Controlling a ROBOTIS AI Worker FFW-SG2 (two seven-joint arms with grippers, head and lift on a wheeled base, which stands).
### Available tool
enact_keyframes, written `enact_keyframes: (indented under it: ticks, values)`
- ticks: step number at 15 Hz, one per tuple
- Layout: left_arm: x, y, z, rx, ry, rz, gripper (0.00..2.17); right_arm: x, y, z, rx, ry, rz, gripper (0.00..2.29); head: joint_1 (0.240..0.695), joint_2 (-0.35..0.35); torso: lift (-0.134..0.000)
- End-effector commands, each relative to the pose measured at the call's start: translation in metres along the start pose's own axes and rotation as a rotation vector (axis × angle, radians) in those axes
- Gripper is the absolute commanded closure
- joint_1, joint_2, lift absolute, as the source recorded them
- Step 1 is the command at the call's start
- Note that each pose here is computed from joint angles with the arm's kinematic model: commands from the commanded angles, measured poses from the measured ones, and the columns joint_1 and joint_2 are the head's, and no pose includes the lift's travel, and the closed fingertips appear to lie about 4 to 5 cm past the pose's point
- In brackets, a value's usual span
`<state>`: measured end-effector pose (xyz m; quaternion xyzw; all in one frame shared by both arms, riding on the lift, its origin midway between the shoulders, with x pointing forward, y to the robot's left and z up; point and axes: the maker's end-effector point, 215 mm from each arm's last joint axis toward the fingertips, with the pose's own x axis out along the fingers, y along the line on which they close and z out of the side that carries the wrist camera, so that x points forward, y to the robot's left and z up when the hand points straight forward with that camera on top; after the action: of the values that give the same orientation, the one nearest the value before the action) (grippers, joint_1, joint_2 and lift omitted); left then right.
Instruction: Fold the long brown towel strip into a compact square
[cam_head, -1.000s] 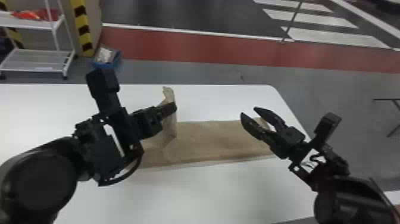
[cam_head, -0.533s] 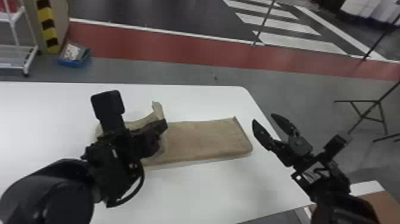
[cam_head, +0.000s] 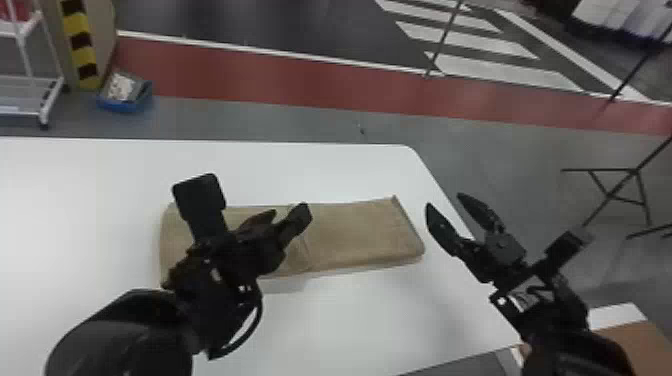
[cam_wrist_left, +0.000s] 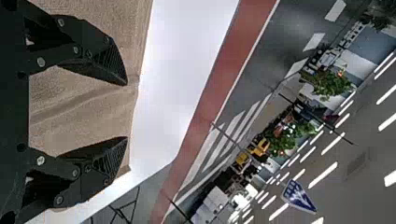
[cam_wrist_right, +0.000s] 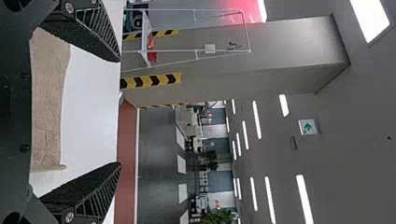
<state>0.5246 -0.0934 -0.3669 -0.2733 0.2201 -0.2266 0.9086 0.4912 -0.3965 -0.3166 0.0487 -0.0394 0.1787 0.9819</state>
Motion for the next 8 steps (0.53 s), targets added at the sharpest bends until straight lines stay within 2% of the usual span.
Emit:
enact_keyframes:
  ticks: [1,3,5,6,8]
  values:
    - [-0.003,0.004,0.009,-0.026,-0.024,0.001,0.03,0.001,0.008,-0.002,0.007,0.001,0.009,0.09,0.695,-0.35,-0.125]
    - [-0.021,0.022,0.043,-0.033,-0.091,0.026,0.03,0.009,0.024,-0.009,-0.002,0.044,-0.006,0.1,0.695,-0.35,-0.125]
    - [-0.048,0.069,0.073,0.014,-0.139,0.088,0.03,0.021,0.044,-0.036,0.046,0.135,-0.021,0.22,0.695,-0.35,-0.125]
    - [-0.064,0.094,0.086,0.044,-0.161,0.123,0.04,0.029,0.056,-0.051,0.083,0.198,-0.034,0.22,0.695,-0.35,-0.125]
    - [-0.089,0.13,0.1,0.143,-0.18,0.191,0.05,0.049,0.097,-0.06,0.077,0.273,-0.008,0.22,0.695,-0.332,-0.125]
